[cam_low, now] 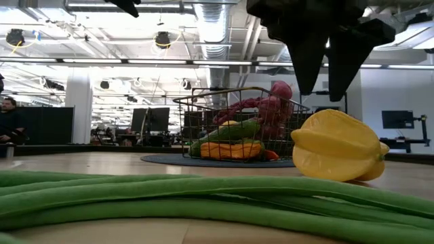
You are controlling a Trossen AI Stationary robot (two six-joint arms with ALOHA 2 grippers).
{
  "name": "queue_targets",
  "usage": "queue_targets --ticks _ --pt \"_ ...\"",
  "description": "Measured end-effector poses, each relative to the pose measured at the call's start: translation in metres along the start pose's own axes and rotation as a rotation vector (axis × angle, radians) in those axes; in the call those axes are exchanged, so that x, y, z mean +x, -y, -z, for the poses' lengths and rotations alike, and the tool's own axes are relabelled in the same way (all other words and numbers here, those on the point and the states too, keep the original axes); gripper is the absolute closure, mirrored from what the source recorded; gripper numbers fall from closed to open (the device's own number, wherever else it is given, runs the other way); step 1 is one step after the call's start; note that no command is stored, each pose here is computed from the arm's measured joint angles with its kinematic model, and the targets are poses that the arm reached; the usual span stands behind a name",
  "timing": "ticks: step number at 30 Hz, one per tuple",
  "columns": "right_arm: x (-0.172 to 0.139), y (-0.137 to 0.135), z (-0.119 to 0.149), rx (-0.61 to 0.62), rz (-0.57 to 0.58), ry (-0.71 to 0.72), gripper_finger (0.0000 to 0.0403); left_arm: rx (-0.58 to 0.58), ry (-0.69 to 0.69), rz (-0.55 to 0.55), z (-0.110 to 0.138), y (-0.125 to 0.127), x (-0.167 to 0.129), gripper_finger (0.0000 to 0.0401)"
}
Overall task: Build produce basket
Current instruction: Put the star fruit into the wire basket
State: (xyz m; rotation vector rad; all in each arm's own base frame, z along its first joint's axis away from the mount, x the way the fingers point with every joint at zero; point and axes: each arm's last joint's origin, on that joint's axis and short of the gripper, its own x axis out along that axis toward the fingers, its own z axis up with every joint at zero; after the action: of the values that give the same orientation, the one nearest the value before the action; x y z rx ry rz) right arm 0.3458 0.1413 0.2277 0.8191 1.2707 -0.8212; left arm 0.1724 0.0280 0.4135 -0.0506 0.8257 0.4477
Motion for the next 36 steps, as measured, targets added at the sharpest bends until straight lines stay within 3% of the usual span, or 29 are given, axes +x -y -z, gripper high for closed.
queue_targets --ticks 11,27,36 --pt "0.000 -0.003 0.000 -0.047 -0.030 0.031 0.0229 -0.008 0.000 0.005 0.000 0.000 0.000 0.0079" --pt "0.021 0.003 0.003 -0.043 -0.010 0.018 0.0214 -0.019 -0.001 0.009 0.000 0.000 0.000 0.0079" --pt "0.026 0.002 0.002 -0.061 0.002 0.028 0.0245 -0.026 -0.001 0.009 0.000 0.000 0.000 0.0079"
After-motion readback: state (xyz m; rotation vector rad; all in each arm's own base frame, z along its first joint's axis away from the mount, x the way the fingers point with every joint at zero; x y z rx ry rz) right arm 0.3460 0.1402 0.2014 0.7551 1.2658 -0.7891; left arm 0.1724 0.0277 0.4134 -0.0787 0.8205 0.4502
